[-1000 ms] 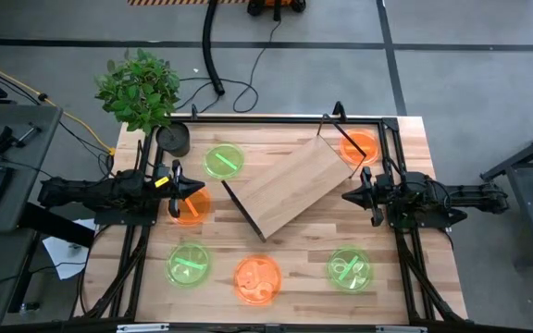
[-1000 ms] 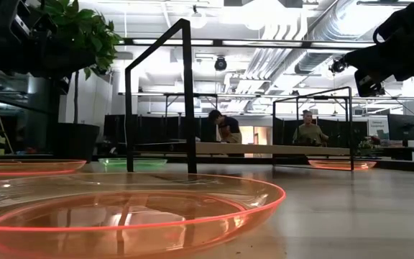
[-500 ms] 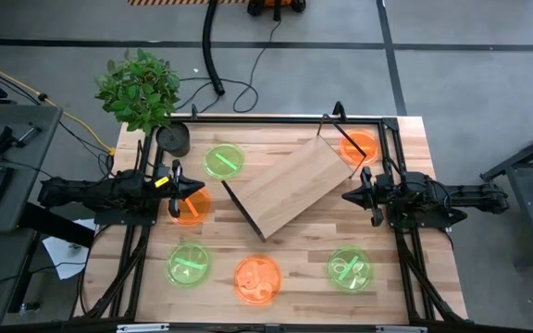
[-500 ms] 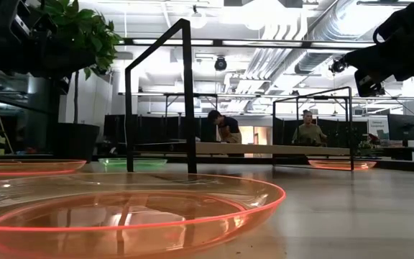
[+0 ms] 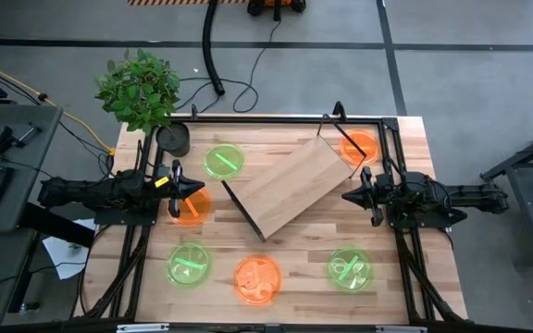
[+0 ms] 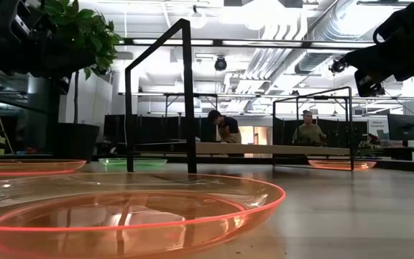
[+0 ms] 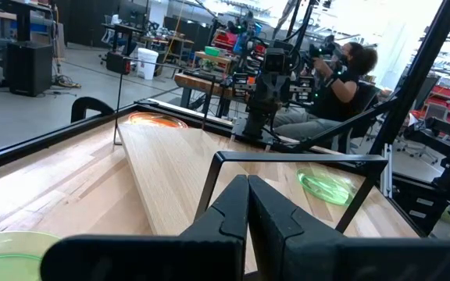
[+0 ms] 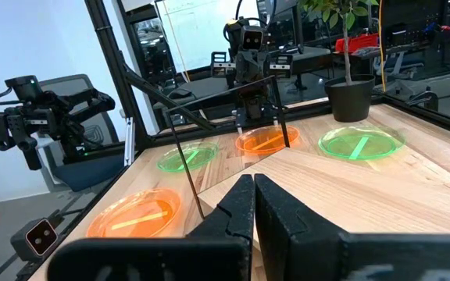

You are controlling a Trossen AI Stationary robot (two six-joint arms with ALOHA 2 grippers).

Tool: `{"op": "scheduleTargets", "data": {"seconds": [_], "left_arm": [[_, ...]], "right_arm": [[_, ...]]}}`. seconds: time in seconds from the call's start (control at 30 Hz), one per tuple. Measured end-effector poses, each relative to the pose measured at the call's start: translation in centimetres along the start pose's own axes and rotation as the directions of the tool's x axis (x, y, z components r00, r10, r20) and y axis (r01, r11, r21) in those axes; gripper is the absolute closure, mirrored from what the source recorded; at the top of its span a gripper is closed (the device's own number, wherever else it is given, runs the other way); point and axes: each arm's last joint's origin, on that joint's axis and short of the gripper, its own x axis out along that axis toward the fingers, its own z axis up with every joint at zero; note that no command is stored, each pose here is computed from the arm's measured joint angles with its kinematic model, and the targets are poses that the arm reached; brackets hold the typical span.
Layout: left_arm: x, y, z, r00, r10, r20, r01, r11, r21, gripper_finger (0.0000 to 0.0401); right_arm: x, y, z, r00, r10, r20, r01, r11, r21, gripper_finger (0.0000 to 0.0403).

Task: Place and stack plates onto a shelf
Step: Put the top right orange plate on the shelf

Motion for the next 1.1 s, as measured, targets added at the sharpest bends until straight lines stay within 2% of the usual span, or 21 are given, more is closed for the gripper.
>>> {"op": "scheduleTargets", "data": {"seconds": [0.1, 0.2, 0.43, 0.47, 0.53, 0.57, 0.63, 0.67, 0.73, 0.8, 0.83, 0.93, 1.0, 1.03, 1.1], "left_arm": [[0.0, 0.0, 0.0, 1.000, 0.000, 0.000, 0.000, 1.000, 0.000, 0.0400], [0.0, 0.0, 0.0, 1.000, 0.000, 0.000, 0.000, 1.000, 0.000, 0.0400], [0.0, 0.0, 0.0, 1.000, 0.000, 0.000, 0.000, 1.000, 0.000, 0.0400], [0.0, 0.0, 0.0, 1.000, 0.000, 0.000, 0.000, 1.000, 0.000, 0.0400], [0.0, 0.0, 0.0, 1.000, 0.000, 0.000, 0.000, 1.000, 0.000, 0.0400], [0.0, 0.0, 0.0, 1.000, 0.000, -0.001, 0.000, 1.000, 0.000, 0.0400], [0.0, 0.0, 0.0, 1.000, 0.000, 0.000, 0.000, 1.000, 0.000, 0.0400], [0.0, 0.0, 0.0, 1.000, 0.000, 0.000, 0.000, 1.000, 0.000, 0.0400], [0.0, 0.0, 0.0, 1.000, 0.000, -0.001, 0.000, 1.000, 0.000, 0.0400], [0.0, 0.0, 0.0, 1.000, 0.000, 0.000, 0.000, 1.000, 0.000, 0.0400], [0.0, 0.0, 0.0, 1.000, 0.000, 0.000, 0.000, 1.000, 0.000, 0.0400], [0.0, 0.0, 0.0, 1.000, 0.000, -0.001, 0.000, 1.000, 0.000, 0.0400], [0.0, 0.0, 0.0, 1.000, 0.000, -0.001, 0.000, 1.000, 0.000, 0.0400], [0.0, 0.0, 0.0, 1.000, 0.000, -0.001, 0.000, 1.000, 0.000, 0.0400], [0.0, 0.0, 0.0, 1.000, 0.000, 0.000, 0.000, 1.000, 0.000, 0.0400]], "right_arm": [[0.0, -0.3, 0.1, 0.995, -0.097, 0.020, 0.097, 0.995, -0.008, 0.0402], [-0.1, -0.5, 0.3, 0.983, -0.176, 0.051, 0.180, 0.981, -0.076, 0.0402], [-0.1, -0.5, 0.7, 0.976, -0.194, 0.100, 0.203, 0.975, -0.088, 0.0402], [-0.1, -0.4, 1.2, 0.973, -0.180, 0.147, 0.186, 0.982, -0.025, 0.0402], [-0.4, -0.1, 2.6, 0.942, -0.156, 0.298, 0.098, 0.975, 0.200, 0.0402], [-0.6, 0.0, 3.3, 0.912, -0.171, 0.372, 0.044, 0.944, 0.326, 0.0402], [-1.1, -0.1, 4.3, 0.843, -0.244, 0.479, -0.048, 0.854, 0.518, 0.0402], [-1.4, -0.1, 4.7, 0.809, -0.278, 0.519, -0.076, 0.824, 0.561, 0.0402], [-1.9, -0.1, 5.4, 0.737, -0.325, 0.592, -0.131, 0.791, 0.597, 0.0402], [-2.3, 0.0, 6.5, 0.683, -0.358, 0.636, -0.160, 0.777, 0.609, 0.0402], [-2.5, 0.1, 7.3, 0.659, -0.376, 0.651, -0.150, 0.783, 0.604, 0.0402], [-2.8, 0.5, 10.3, 0.605, -0.450, 0.657, -0.027, 0.813, 0.582, 0.0402], [-2.4, 0.7, 12.4, 0.585, -0.528, 0.615, 0.115, 0.805, 0.582, 0.0402], [-2.2, 0.8, 13.4, 0.568, -0.583, 0.581, 0.194, 0.781, 0.594, 0.0402], [-1.9, 0.7, 15.6, 0.503, -0.710, 0.492, 0.366, 0.691, 0.623, 0.0402]]}}
